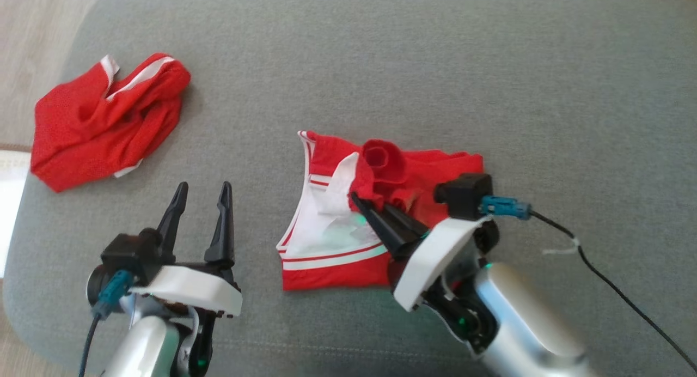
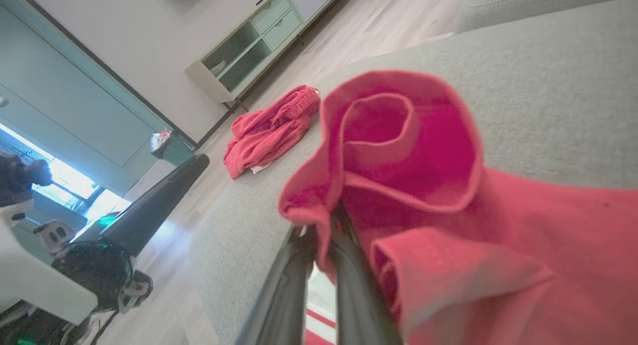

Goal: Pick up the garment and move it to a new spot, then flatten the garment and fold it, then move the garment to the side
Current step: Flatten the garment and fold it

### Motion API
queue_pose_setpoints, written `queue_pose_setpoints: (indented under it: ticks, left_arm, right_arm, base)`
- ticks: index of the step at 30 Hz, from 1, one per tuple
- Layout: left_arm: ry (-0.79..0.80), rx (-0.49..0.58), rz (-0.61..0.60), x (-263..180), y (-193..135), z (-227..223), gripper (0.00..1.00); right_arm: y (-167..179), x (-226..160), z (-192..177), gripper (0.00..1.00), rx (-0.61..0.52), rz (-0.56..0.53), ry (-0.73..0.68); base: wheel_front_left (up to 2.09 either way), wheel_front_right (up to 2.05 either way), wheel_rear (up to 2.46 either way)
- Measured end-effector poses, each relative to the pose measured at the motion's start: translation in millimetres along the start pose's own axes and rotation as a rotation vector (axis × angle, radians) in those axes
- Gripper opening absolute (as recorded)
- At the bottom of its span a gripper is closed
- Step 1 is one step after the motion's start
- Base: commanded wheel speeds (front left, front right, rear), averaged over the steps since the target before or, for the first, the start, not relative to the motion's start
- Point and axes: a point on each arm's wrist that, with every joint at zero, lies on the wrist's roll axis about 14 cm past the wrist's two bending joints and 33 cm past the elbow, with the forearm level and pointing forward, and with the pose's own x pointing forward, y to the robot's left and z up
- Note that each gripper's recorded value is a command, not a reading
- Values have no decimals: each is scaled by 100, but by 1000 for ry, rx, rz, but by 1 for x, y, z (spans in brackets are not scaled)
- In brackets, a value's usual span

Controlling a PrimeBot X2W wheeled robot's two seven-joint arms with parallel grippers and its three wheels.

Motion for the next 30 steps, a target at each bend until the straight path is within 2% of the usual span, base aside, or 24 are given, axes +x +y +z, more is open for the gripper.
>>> queue_pose_setpoints:
  ticks: [5, 6, 7, 13, 18, 21, 24, 30]
  left_arm:
    - [9, -2, 11, 2, 3, -3, 100]
    - [9, -2, 13, 4, 3, -3, 100]
    - [8, -2, 13, 5, 4, -3, 100]
    - [19, -6, 13, 6, 2, -7, 100]
    - [20, -7, 3, 8, -1, -8, 100]
    - [19, -8, -7, 10, -4, -8, 100]
    - [19, -8, -19, 13, -8, -8, 100]
    - [1, 7, -47, 18, -16, -3, 100]
  right_arm:
    - [0, 12, -17, 2, 19, 21, 38]
    - [-1, 14, -19, 42, 20, 22, 40]
    - [-2, 15, -20, 98, 22, 24, 40]
    - [6, 22, -5, 100, 14, 61, -44]
    - [19, 24, 34, 100, -9, 111, -199]
    - [16, 19, 61, 100, -22, 102, -307]
    - [-6, 9, 88, 100, -84, 30, -401]
    - [-77, -39, 136, 100, -260, -238, -532]
  base:
    - [0, 0, 0]
    - [0, 0, 0]
    - [0, 0, 0]
    - [0, 0, 0]
    - [0, 0, 0]
    - [0, 0, 0]
    - [0, 0, 0]
    - [0, 0, 0]
